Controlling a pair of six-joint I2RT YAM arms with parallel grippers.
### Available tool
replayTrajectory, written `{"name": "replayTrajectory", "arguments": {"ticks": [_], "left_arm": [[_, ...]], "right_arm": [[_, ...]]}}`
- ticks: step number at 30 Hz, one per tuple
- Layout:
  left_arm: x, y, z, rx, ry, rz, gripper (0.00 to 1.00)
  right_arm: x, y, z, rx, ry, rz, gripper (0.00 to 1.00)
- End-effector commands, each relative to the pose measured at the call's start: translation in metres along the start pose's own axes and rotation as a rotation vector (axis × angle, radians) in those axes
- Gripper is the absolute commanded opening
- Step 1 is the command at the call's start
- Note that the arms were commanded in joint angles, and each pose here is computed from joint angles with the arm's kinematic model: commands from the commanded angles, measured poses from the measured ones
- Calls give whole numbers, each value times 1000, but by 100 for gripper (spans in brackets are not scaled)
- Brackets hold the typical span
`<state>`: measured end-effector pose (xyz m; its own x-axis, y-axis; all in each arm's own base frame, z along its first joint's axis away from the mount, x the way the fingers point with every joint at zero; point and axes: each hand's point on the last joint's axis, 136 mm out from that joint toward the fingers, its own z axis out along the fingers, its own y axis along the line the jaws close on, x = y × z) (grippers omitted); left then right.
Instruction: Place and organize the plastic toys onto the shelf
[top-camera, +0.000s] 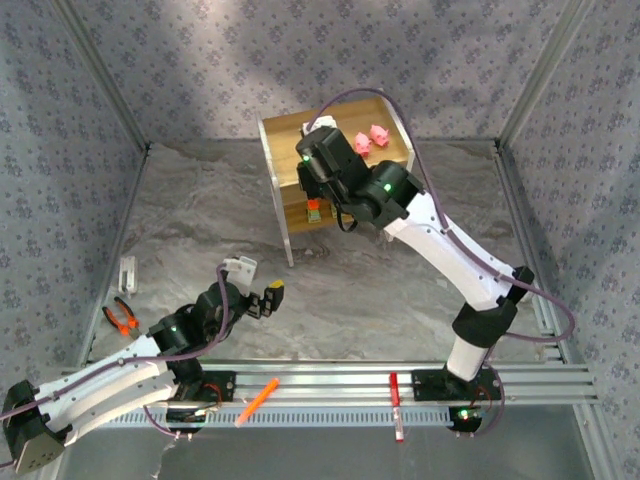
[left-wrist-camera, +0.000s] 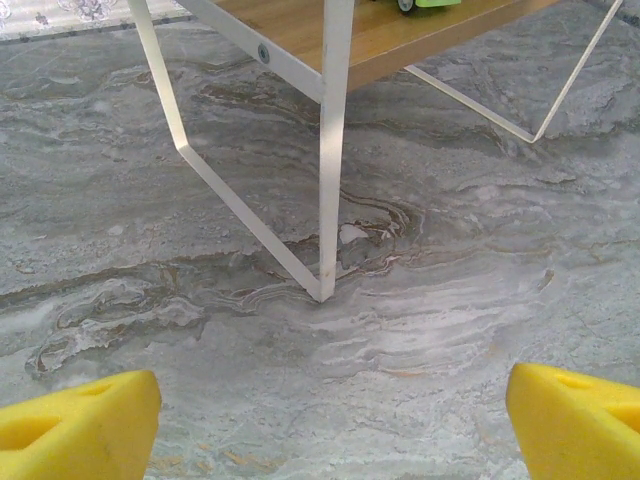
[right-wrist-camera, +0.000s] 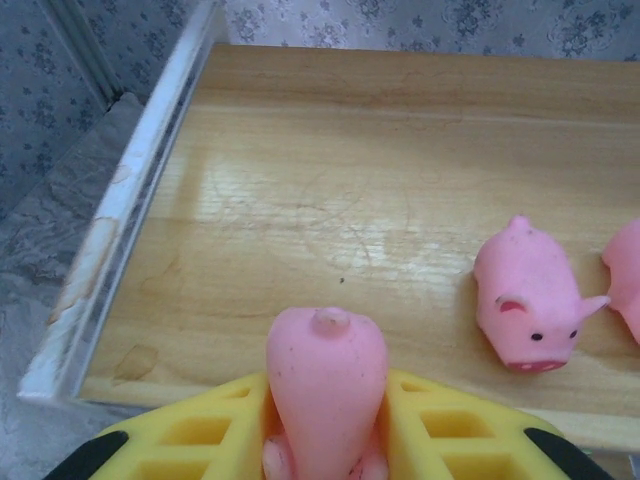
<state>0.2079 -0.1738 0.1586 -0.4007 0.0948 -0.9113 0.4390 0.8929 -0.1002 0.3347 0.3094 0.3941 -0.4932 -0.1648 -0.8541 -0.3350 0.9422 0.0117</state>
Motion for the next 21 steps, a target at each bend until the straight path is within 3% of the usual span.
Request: {"name": "replayTrajectory", "arguments": {"ticks": [1, 21], "left_arm": [[-2, 4, -1, -15, -9, -16, 90], [0, 6, 0, -19, 2, -21, 90]], "right_arm": [[-3, -4, 2, -15, 23, -23, 31], [-2, -9, 29, -26, 96, -41, 33]]}}
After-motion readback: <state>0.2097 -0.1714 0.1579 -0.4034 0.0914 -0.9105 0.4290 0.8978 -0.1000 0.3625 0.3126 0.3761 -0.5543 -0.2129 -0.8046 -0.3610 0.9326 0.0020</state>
